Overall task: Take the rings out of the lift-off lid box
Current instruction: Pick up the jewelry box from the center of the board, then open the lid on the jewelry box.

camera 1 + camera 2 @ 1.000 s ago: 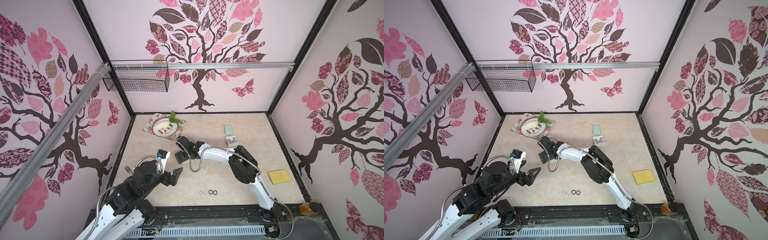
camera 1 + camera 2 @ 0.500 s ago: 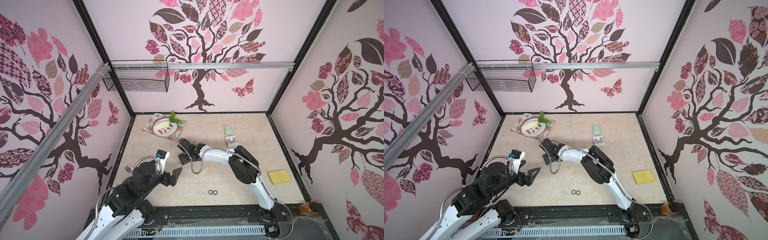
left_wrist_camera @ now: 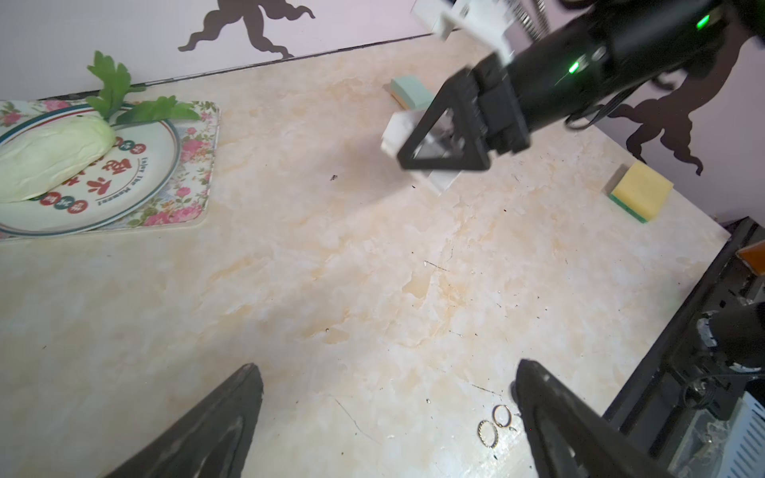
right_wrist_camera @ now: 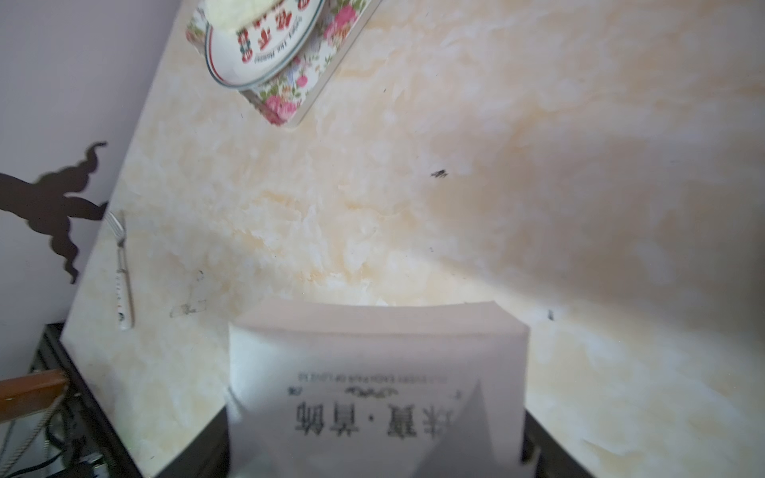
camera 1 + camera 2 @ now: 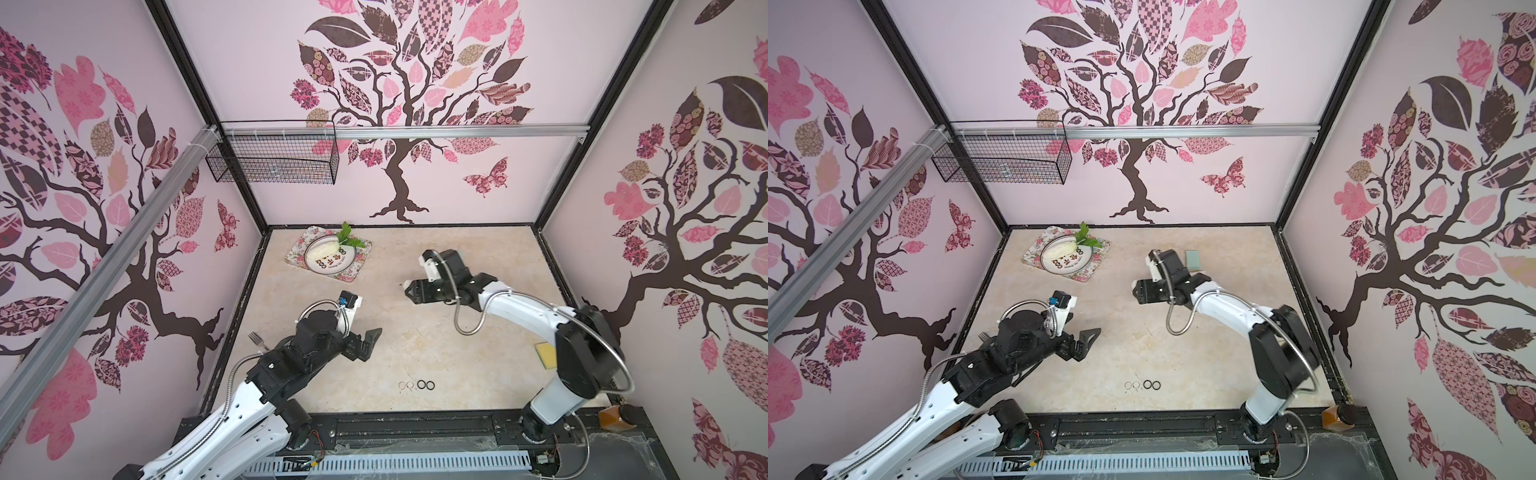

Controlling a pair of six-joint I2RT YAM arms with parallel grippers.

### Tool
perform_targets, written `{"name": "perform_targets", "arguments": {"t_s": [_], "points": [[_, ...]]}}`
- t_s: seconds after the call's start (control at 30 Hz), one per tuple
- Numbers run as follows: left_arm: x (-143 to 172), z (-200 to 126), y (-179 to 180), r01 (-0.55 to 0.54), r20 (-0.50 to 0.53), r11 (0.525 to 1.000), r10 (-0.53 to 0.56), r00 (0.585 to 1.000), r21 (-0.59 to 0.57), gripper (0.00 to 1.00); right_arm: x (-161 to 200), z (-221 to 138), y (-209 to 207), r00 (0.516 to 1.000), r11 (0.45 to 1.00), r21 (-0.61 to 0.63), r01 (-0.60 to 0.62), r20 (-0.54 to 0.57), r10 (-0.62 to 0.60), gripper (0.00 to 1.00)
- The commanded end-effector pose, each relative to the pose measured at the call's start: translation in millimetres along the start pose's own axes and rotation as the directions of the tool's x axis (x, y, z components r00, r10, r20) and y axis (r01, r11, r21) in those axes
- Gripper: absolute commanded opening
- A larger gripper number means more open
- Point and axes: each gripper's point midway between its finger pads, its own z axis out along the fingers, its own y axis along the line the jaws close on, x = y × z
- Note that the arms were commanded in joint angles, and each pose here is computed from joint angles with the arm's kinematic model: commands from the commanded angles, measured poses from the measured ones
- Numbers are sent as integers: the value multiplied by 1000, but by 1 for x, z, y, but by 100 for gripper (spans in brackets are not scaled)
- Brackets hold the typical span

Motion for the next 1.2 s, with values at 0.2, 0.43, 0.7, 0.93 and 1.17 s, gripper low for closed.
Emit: {"name": "perform_targets", "arguments": {"t_s": [0.2,0.43,0.7,0.93,1.17], "points": [[5,52,-32,-265,251,954,224,942,140,98,25,-52,23,991,924,-361,-131,-10,136,71],[-1,70,-72,-391,380,870,267,886,300,98,43,-53,40,982,840,-510,-188,-85,168,71],[-5,84,-97,-458,440,796,273,855,396,97,56,-55,50,972,778,-583,-235,-161,173,71],[-14,102,-90,-448,451,828,276,849,336,96,68,-54,49,961,751,-601,-274,-200,191,71],[-27,104,-93,-471,478,820,287,830,325,95,72,-52,49,959,747,-604,-279,-213,187,71]]}}
